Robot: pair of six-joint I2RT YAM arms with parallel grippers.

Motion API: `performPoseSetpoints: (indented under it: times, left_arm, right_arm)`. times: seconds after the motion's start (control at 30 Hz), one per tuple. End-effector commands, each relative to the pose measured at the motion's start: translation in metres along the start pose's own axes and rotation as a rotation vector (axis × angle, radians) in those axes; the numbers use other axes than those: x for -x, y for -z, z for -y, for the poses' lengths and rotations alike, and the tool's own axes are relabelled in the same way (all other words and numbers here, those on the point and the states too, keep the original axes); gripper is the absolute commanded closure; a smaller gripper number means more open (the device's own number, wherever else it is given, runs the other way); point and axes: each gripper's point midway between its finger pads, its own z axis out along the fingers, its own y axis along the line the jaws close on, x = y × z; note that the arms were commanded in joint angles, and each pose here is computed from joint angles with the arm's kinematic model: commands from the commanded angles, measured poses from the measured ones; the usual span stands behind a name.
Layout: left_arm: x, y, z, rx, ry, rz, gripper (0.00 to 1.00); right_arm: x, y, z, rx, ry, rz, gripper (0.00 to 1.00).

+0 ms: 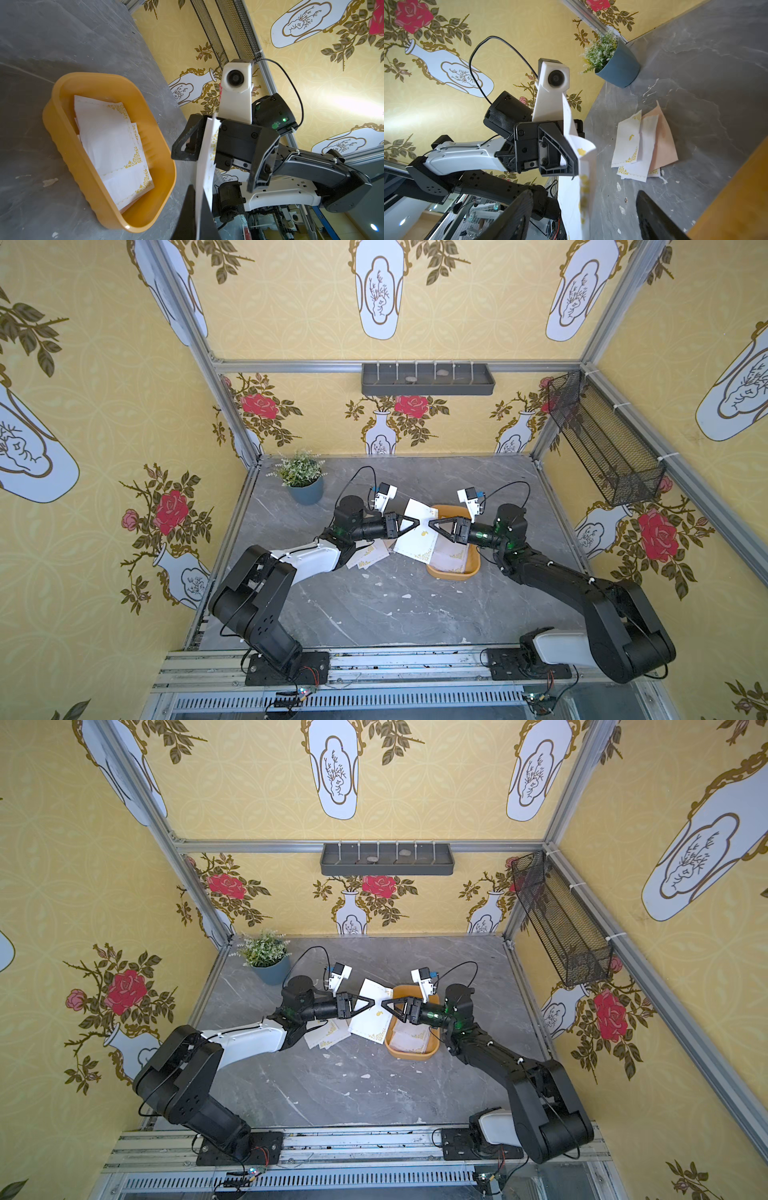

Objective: Take out the stationery paper from the storage box
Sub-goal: Pick up the stationery paper from the storage box.

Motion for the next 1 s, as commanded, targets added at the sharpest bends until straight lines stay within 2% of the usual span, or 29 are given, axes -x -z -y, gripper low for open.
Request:
performPoseSetpoints:
  times: [0.0, 0.17, 0.53, 0.63, 0.97]
  left_arm:
    - [0.004, -0.001, 0.005, -0.024, -0.02, 0.012, 1.0]
    - [0.004, 0.0, 0.002, -0.018, -0.014, 0.016, 1.0]
    - [0.003, 0.006, -0.011, 0.01, 0.014, 0.025, 1.0]
    - [0.003, 0.007, -0.014, 0.015, 0.018, 0.026, 1.0]
    - [0.001, 0.009, -0.019, 0.027, 0.033, 0.025, 1.0]
  right_arm:
    - [0.012, -0.009, -0.019, 0.1, 0.07, 0.022, 0.28]
    - [0.015, -0.016, -0.017, 0.168, 0.047, 0.024, 0.5]
    - [0.02, -0.005, -0.016, 0.131, 0.061, 0.052, 0.83]
    - [0.021, -0.002, -0.018, 0.11, 0.076, 0.056, 0.88]
    - [0.023, 0.001, -0.016, 0.07, 0.08, 0.059, 0.96]
